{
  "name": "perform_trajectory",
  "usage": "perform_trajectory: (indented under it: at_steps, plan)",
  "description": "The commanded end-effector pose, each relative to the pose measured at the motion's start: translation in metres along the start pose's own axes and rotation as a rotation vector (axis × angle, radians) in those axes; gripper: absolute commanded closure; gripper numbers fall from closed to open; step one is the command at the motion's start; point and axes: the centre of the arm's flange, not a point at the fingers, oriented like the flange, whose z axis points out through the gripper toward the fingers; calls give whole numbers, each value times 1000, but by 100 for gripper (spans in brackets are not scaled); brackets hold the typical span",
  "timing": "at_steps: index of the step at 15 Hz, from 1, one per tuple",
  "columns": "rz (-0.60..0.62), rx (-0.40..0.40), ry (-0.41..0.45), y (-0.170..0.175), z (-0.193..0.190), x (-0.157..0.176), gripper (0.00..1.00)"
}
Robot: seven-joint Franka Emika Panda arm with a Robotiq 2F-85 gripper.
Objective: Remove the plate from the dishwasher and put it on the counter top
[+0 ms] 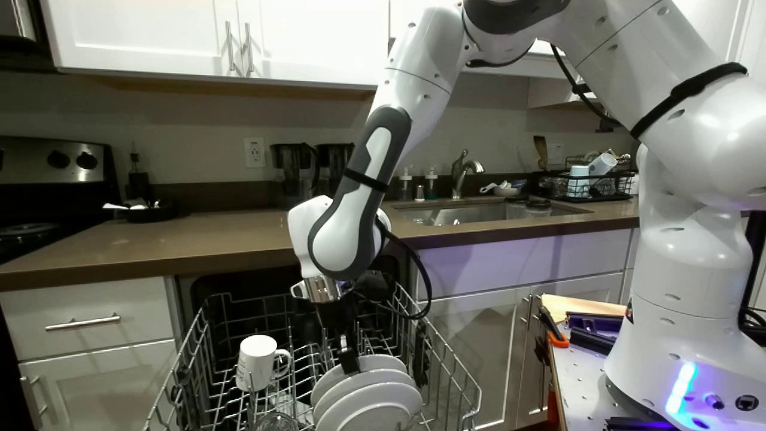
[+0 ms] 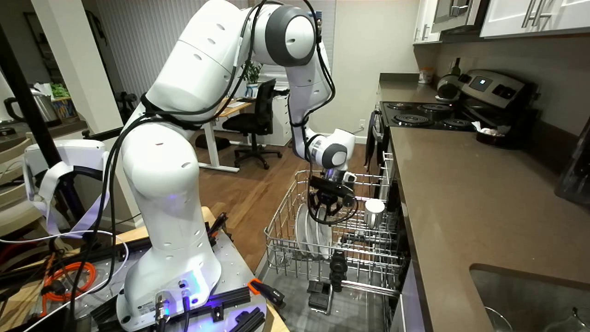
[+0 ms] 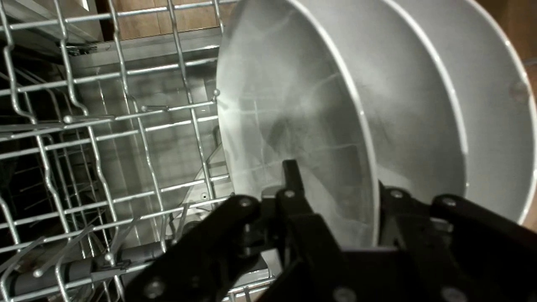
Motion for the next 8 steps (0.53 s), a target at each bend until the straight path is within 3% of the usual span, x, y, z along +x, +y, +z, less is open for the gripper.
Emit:
perform_trajectory:
  at_steps: [1, 2, 8]
  plan:
    - [33, -6, 9, -2, -3, -4, 94]
    - [36, -5, 11, -2, -6, -4, 97]
    - [49, -46, 33, -1, -29, -5, 96]
